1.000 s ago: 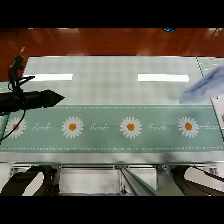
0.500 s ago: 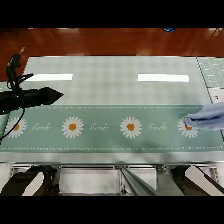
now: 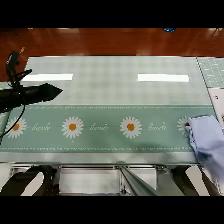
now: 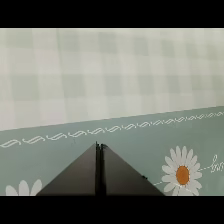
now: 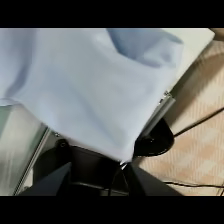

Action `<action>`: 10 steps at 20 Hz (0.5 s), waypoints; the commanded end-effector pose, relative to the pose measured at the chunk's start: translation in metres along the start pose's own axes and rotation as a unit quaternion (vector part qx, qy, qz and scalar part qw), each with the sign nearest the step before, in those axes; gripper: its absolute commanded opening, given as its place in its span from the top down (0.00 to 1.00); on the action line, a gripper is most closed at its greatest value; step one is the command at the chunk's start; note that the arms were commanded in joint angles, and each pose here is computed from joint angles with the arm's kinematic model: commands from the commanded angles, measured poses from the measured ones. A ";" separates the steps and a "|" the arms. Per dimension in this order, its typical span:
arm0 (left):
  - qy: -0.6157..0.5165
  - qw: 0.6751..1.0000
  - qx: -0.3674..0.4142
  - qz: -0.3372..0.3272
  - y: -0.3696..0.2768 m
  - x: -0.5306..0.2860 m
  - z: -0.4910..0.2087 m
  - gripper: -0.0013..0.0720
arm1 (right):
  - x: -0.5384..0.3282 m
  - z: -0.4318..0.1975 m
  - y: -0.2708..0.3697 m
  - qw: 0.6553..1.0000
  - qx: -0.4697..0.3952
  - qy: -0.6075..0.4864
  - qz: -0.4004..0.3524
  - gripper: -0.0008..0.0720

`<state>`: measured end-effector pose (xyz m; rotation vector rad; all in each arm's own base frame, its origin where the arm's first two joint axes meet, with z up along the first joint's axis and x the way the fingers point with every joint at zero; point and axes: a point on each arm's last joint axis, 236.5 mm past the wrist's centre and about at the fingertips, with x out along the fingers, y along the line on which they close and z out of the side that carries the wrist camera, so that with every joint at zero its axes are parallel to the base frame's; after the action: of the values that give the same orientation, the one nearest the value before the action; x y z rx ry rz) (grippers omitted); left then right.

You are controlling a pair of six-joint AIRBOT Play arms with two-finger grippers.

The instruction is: Fold the shirts.

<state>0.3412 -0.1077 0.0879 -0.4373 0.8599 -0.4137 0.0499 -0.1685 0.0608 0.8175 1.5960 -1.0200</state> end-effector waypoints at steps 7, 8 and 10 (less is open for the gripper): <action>-0.055 0.998 0.024 0.008 0.000 -0.003 0.077 0.96 | -0.085 0.078 0.090 0.955 -0.007 -0.188 0.228 0.96; -0.068 0.997 0.035 0.000 -0.012 -0.011 0.096 0.96 | -0.140 0.095 0.140 0.904 -0.023 -0.253 0.345 0.96; -0.099 0.994 0.050 -0.024 -0.046 -0.025 0.136 0.96 | -0.254 0.085 0.222 0.772 -0.087 -0.348 0.524 0.96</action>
<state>0.4056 -0.0967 0.1520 -0.4025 0.7174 -0.4089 0.2088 -0.1952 0.1201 0.8244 0.9796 -0.6808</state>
